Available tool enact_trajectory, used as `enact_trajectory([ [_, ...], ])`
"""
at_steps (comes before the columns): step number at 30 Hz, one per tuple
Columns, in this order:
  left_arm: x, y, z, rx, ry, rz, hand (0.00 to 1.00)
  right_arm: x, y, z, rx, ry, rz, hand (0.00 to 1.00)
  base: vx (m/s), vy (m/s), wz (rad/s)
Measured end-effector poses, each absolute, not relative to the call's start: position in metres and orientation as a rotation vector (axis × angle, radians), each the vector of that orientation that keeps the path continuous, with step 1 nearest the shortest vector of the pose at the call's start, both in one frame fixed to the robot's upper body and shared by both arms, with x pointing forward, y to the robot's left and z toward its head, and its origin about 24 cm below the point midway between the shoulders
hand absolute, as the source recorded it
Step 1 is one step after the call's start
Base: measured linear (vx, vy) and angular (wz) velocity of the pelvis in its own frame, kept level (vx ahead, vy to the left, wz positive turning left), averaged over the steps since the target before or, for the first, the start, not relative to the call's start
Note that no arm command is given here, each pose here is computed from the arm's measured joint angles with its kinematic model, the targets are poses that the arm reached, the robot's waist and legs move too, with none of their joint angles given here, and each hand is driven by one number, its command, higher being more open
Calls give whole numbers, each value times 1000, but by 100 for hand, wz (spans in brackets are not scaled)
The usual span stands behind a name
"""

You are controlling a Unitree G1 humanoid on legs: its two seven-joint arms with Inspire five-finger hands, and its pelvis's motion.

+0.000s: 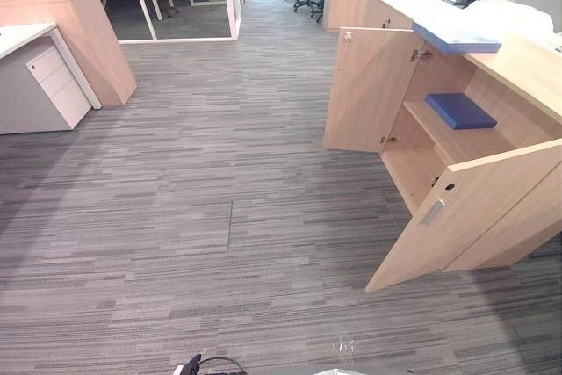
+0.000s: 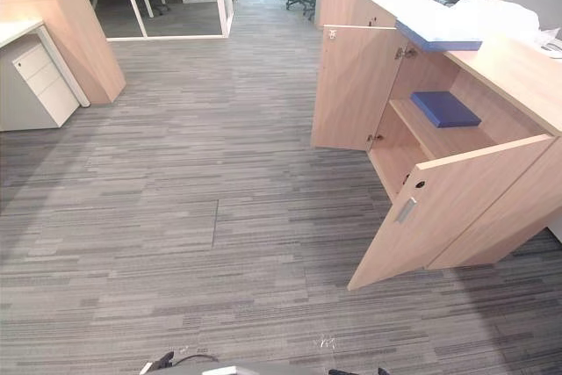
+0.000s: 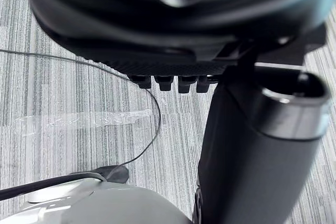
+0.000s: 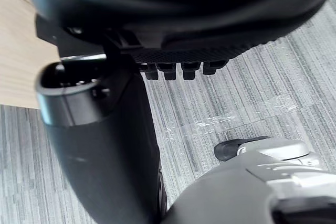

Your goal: Walk over to the cabinet, pick up the folder, carry it to the office cabinet, place the folder inside the office cabinet, then close the office cabinet door

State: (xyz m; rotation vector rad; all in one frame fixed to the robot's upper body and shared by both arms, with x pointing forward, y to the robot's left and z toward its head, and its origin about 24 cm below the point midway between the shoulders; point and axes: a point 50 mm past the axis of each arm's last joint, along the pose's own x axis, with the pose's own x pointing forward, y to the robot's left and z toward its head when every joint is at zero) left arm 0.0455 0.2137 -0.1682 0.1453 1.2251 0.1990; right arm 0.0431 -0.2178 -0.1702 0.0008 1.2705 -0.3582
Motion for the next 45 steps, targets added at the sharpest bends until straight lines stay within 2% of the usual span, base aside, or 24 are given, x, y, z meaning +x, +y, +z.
enact_trajectory([
  [25, 49, 212, -168, 126, 1219, 201, 100, 43, -220, -171, 57, 1284, -404, 100, 0, -9, 1],
  [28, 67, 211, -165, 124, 1163, 207, 100, 51, -223, -170, 66, 1265, -420, 100, -26, -8, 5],
  [35, 80, 209, -157, -41, 1024, 383, 100, 59, -232, -165, 38, 1224, -477, 100, 32, 37, -15],
  [45, 87, 219, -154, -121, 979, 487, 100, 59, -226, -168, 169, 1229, -590, 100, 333, 262, -29],
])
